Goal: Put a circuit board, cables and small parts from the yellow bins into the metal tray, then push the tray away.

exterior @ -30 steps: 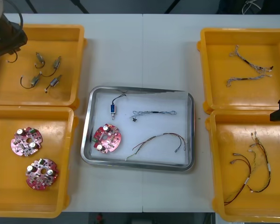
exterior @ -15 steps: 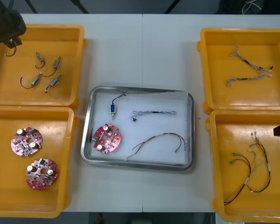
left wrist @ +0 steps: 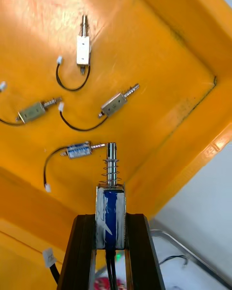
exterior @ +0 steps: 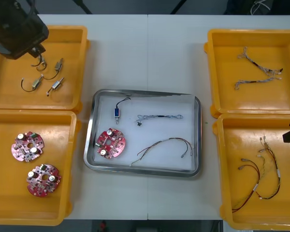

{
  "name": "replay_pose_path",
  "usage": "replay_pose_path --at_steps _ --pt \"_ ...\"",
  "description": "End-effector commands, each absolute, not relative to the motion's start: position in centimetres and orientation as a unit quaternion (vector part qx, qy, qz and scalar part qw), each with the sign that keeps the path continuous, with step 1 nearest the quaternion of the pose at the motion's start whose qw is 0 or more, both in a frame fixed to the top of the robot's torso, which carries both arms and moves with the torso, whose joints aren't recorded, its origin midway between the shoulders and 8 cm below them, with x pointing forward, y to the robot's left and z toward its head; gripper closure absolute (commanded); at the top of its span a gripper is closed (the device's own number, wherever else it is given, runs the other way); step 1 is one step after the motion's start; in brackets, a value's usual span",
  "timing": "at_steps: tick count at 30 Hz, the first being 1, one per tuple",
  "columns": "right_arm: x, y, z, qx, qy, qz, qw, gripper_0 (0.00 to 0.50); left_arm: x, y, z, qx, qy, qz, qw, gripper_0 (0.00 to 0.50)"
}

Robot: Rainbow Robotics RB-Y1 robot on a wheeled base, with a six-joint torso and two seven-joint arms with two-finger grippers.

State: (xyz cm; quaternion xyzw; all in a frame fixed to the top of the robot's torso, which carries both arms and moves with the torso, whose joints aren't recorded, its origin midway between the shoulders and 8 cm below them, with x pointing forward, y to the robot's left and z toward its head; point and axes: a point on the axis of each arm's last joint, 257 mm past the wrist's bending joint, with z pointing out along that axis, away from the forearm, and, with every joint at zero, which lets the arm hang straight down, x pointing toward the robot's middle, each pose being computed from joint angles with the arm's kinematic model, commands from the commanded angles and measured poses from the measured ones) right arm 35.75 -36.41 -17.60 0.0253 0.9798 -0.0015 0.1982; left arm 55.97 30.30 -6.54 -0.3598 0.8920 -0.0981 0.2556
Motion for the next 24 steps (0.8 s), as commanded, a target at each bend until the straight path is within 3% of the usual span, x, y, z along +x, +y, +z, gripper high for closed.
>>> replay_pose_path --at_steps 1,6,14,24 --pt "35.6 -37.5 -16.3 0.019 0.977 -0.020 0.211 0.000 54.6 29.5 -6.2 -0.336 0.898 -0.085 0.271 0.500" --pt "35.6 -37.5 -16.3 0.019 0.977 -0.020 0.211 0.000 53.8 26.1 -7.8 -0.345 0.889 -0.100 0.284 0.500" --pt "35.6 -37.5 -16.3 0.019 0.977 -0.020 0.211 0.000 52.5 20.7 -10.3 -0.305 0.902 -0.123 0.278 0.500" --pt "35.6 -37.5 -16.3 0.019 0.977 -0.020 0.211 0.000 50.5 15.4 -12.6 -0.282 0.911 -0.119 0.278 0.500"
